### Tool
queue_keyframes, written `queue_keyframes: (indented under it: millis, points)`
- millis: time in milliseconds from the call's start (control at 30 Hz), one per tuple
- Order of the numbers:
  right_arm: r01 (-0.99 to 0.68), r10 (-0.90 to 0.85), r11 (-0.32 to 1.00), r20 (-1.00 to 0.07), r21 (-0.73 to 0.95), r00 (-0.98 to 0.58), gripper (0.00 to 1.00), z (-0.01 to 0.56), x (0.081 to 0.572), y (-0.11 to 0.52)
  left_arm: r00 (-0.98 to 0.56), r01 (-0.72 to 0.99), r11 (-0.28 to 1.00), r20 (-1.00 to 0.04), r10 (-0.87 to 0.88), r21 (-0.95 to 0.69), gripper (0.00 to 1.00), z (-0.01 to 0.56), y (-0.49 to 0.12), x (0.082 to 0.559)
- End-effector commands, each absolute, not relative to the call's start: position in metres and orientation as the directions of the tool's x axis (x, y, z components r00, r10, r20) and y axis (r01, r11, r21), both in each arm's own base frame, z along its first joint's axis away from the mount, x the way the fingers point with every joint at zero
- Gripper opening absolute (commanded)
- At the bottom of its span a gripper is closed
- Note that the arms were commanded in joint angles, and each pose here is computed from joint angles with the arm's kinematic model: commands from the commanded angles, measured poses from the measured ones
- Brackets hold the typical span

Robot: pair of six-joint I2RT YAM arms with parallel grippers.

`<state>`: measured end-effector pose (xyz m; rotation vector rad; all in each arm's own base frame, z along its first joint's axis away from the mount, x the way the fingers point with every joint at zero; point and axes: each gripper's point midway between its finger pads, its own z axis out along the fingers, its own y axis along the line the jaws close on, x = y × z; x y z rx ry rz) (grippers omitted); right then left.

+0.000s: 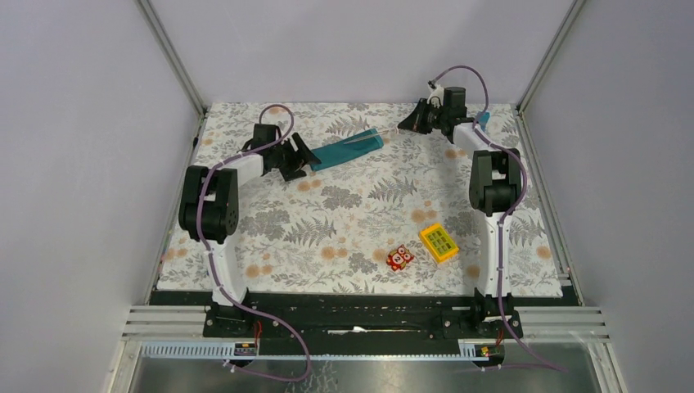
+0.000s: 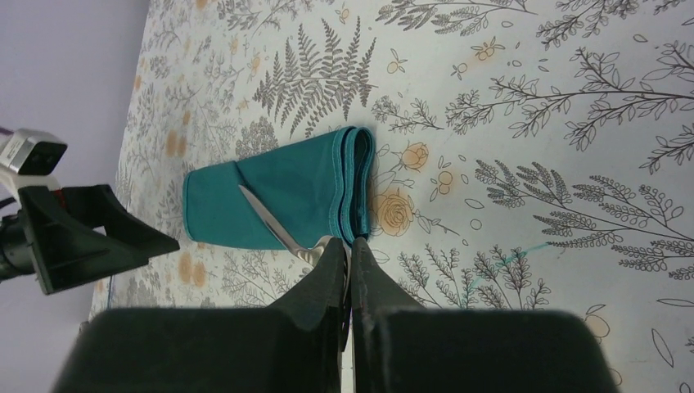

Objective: Fold the napkin into a case and place the utensils inside
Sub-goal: Insert the fork into the folded napkin.

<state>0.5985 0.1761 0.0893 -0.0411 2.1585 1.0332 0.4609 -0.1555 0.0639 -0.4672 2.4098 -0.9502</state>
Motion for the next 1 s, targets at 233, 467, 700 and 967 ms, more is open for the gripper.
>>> queue_keyframes:
  millis: [233, 467, 700, 967]
  points:
    - [-0.447, 0.211, 0.622, -0.687, 0.643, -0.695, 0.0, 0.097, 0.616, 0.174, -0.757, -0.205, 0.698, -0.341, -0.557, -0.686, 0.58, 0.046, -0.14, 0.514]
    - [-0.467, 0.198, 0.592, -0.681, 0.656, -0.705, 0.0, 0.086, 0.619, 0.18, -0.764, -0.229, 0.713, -0.331, -0.553, -0.662, 0.5, 0.033, -0.136, 0.516]
    - [-0.491, 0.185, 0.529, -0.659, 0.692, -0.729, 0.0, 0.078, 0.612, 0.198, -0.777, -0.255, 0.732, -0.316, -0.544, -0.632, 0.36, 0.018, -0.133, 0.513]
    - [-0.538, 0.14, 0.472, -0.662, 0.699, -0.737, 0.0, 0.073, 0.606, 0.239, -0.793, -0.259, 0.754, -0.312, -0.523, -0.604, 0.31, 0.005, -0.13, 0.514]
